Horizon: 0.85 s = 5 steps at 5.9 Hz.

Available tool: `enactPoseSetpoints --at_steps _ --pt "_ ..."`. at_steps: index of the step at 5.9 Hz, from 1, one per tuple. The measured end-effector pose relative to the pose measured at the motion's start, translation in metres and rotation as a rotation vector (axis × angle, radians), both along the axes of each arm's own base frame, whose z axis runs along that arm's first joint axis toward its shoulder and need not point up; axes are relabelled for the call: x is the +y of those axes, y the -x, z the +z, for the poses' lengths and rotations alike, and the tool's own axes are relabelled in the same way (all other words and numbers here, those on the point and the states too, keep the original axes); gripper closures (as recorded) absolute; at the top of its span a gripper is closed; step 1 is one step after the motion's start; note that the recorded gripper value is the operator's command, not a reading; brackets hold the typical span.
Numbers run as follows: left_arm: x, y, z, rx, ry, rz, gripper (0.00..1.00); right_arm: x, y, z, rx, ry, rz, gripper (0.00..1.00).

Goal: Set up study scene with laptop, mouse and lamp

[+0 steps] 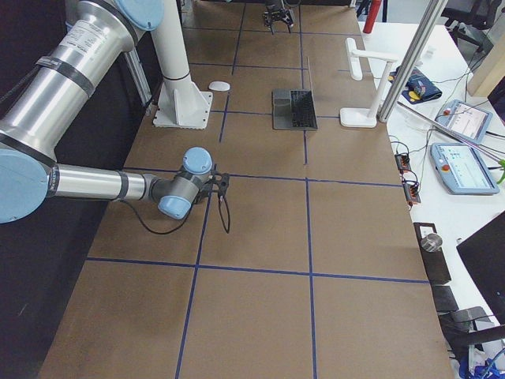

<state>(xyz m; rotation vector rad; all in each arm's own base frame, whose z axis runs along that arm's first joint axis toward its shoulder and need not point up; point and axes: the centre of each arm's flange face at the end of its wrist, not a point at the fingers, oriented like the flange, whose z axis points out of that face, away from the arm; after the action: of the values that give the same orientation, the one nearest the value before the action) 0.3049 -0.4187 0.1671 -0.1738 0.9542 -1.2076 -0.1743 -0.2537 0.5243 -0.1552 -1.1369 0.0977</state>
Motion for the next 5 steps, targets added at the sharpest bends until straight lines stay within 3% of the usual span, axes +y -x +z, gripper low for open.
enactPoseSetpoints --at_steps 1,3,5 --pt "0.000 0.000 0.002 -0.002 0.002 0.000 0.00 -0.050 0.022 -0.037 -0.030 -0.020 0.053 1.00" --pt "0.000 0.000 0.004 -0.004 0.006 -0.001 0.00 -0.159 0.082 -0.153 -0.046 -0.030 0.107 1.00" --pt "0.000 -0.001 0.004 -0.004 0.008 -0.002 0.00 -0.247 0.142 -0.237 0.005 -0.020 0.139 1.00"
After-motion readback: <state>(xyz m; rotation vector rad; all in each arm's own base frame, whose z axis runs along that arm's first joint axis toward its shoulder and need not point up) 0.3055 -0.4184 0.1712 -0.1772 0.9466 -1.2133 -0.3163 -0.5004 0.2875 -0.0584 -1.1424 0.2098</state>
